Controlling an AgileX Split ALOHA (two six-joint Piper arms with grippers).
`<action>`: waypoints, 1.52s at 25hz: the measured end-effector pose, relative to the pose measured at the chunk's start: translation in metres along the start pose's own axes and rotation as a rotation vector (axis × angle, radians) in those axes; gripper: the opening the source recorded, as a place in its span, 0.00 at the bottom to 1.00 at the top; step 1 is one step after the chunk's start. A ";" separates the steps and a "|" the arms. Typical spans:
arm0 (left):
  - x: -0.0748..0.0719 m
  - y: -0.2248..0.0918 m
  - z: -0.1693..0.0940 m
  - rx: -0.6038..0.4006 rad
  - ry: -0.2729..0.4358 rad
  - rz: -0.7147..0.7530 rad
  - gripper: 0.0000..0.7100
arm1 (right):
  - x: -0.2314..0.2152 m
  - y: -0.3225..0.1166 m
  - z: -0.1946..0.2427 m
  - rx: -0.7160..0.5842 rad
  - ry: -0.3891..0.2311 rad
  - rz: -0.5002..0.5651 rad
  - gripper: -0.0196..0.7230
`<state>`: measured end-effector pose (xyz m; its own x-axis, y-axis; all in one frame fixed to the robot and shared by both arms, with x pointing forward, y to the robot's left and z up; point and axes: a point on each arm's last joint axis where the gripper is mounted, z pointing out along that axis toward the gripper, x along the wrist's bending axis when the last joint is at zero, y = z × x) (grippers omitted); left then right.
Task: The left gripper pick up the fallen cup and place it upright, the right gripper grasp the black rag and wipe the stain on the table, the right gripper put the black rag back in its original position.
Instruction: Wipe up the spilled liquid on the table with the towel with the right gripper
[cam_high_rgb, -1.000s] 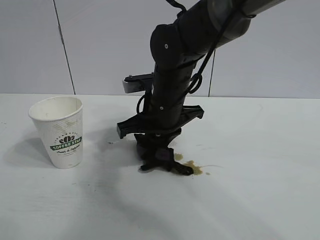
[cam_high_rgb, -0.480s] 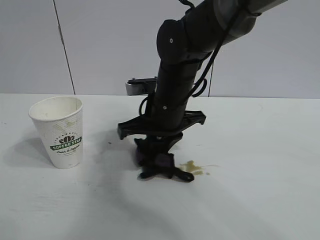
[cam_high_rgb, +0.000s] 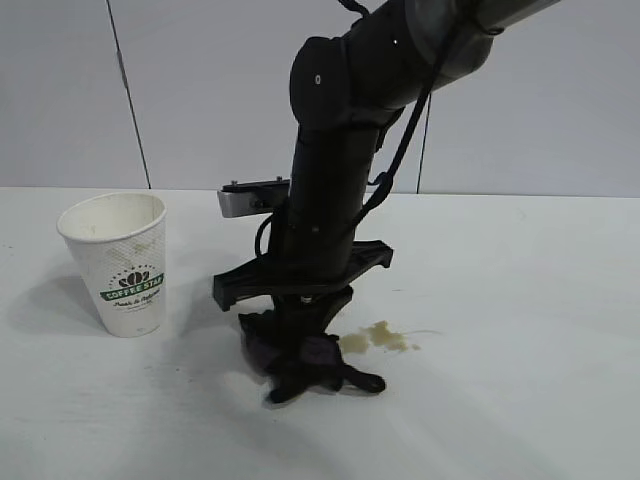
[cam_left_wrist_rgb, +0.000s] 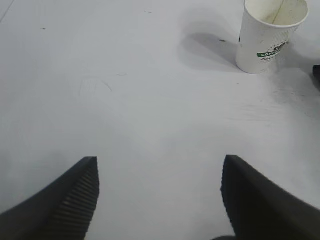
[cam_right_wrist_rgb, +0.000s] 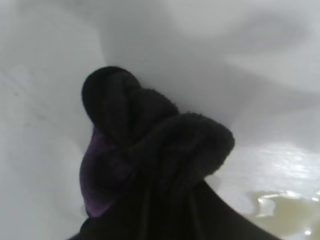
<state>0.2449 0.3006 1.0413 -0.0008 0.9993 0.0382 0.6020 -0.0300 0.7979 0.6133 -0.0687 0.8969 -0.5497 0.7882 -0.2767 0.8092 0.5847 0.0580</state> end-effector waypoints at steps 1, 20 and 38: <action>0.000 0.000 0.000 0.000 0.000 0.000 0.70 | -0.002 0.000 0.000 0.002 -0.008 0.014 0.13; 0.000 0.000 0.000 0.000 0.000 0.000 0.70 | -0.025 0.006 -0.003 0.017 -0.004 -0.042 0.13; 0.000 0.000 0.000 0.000 0.001 0.000 0.70 | -0.007 -0.005 -0.004 0.103 0.429 -0.103 0.13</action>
<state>0.2449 0.3007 1.0413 -0.0012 0.9992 0.0390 0.6021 -0.0304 0.7979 0.6128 -0.0764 0.9028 -0.6473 0.7477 0.1483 0.7500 0.6594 -0.0508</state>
